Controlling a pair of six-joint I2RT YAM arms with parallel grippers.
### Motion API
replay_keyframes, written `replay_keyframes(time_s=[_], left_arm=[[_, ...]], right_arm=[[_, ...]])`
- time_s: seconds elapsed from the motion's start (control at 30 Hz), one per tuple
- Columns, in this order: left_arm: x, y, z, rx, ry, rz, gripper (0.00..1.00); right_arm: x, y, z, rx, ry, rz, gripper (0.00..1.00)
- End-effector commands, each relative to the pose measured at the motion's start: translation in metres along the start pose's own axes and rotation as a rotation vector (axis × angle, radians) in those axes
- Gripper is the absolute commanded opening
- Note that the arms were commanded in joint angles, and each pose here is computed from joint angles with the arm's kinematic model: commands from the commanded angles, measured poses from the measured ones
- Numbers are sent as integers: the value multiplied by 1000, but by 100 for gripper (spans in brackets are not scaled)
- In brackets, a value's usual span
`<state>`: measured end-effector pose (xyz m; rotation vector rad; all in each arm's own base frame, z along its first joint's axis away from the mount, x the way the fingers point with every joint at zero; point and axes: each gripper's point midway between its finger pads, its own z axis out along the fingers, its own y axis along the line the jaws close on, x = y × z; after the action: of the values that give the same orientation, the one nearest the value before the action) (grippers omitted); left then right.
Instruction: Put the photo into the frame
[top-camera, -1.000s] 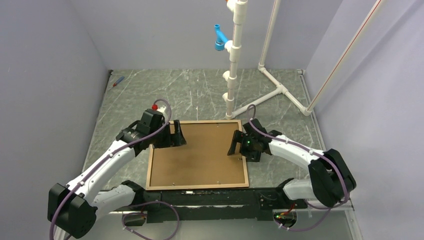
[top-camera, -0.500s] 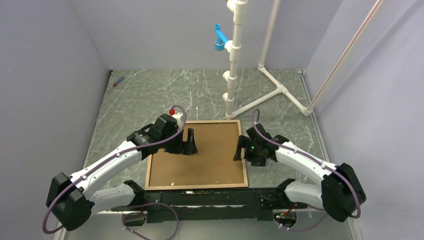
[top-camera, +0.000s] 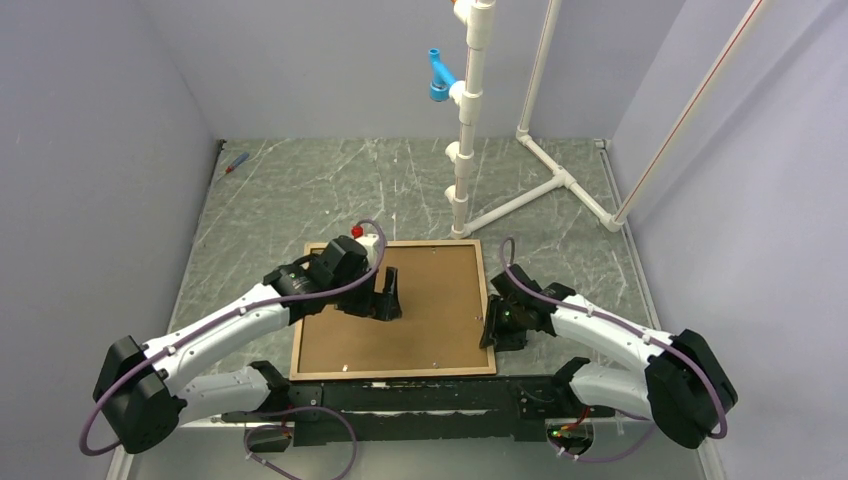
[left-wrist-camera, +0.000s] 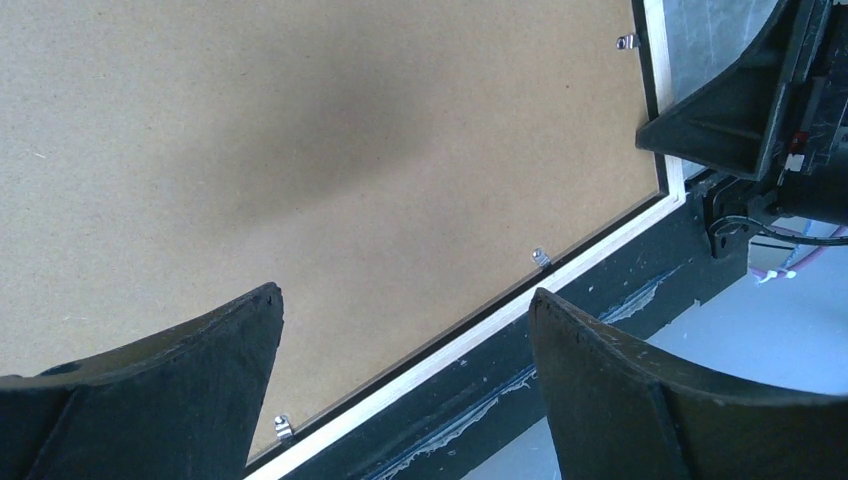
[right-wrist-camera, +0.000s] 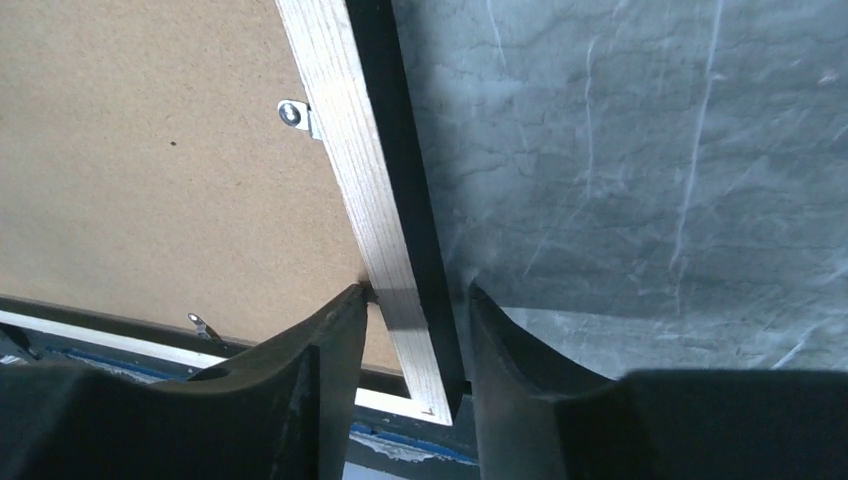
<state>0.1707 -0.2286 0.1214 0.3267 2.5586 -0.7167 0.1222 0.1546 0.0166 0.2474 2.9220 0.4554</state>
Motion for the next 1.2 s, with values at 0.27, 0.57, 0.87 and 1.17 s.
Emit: replay_keyframes(time_s=[0.27, 0.57, 0.87, 1.17], left_arm=[[-14, -26, -19, 20, -160, 154, 99], [-3, -46, -31, 34, -226, 412, 99], [21, -68, -38, -66, -245, 707, 99], [54, -90, -50, -149, -247, 923, 97]], right_arm=[[-3, 5, 1, 31, 7, -45, 0], [-30, 31, -36, 18, -46, -101, 0], [-43, 54, -71, -23, -69, -130, 0], [-45, 65, -85, -62, -65, -139, 0]])
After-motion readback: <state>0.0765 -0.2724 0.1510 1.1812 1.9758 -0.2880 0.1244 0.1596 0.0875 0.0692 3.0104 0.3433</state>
